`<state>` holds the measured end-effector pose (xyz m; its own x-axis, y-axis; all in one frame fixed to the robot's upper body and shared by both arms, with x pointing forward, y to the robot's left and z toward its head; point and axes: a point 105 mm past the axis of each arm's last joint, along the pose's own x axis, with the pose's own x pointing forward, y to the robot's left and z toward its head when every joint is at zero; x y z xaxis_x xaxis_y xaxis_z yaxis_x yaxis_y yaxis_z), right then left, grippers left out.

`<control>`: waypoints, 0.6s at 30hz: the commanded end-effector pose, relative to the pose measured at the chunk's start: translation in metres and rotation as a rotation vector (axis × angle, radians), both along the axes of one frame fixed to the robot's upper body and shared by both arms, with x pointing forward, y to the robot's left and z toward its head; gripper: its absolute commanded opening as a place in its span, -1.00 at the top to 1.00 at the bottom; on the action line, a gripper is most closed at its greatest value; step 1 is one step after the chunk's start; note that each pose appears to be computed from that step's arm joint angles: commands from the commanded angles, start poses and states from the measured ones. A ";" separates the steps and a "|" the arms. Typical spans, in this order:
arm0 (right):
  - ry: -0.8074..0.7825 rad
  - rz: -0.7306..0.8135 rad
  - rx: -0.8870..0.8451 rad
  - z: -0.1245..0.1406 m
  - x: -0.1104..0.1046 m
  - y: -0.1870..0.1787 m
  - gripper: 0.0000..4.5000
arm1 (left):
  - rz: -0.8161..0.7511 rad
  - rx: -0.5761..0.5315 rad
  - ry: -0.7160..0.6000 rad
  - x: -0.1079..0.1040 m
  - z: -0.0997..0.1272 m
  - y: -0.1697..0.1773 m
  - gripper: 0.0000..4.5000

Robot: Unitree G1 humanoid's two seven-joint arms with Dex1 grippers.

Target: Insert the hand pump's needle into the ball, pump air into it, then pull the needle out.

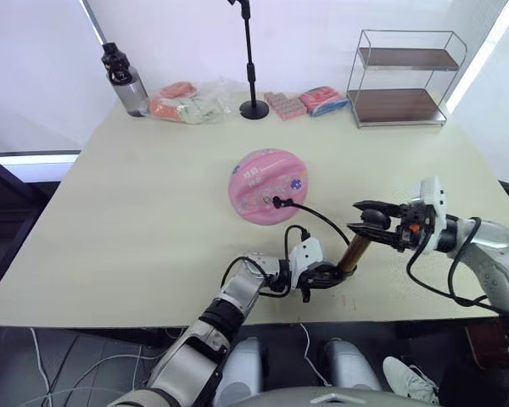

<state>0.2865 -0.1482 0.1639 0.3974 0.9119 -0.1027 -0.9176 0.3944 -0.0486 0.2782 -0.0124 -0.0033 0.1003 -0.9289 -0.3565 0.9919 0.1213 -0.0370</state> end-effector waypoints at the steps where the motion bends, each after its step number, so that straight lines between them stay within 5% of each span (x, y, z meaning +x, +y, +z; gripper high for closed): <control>1: -0.121 -0.008 0.043 0.055 0.000 -0.014 0.14 | 0.002 0.127 0.104 -0.016 -0.036 0.018 0.59; 18: -0.173 0.019 0.034 0.139 -0.010 -0.034 0.15 | -0.002 0.130 0.106 -0.017 -0.037 0.018 0.59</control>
<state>0.2853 -0.1756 0.2721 0.3784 0.9229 -0.0716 -0.9226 0.3696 -0.1108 0.2774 -0.0124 -0.0032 0.0946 -0.9298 -0.3558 0.9925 0.1157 -0.0386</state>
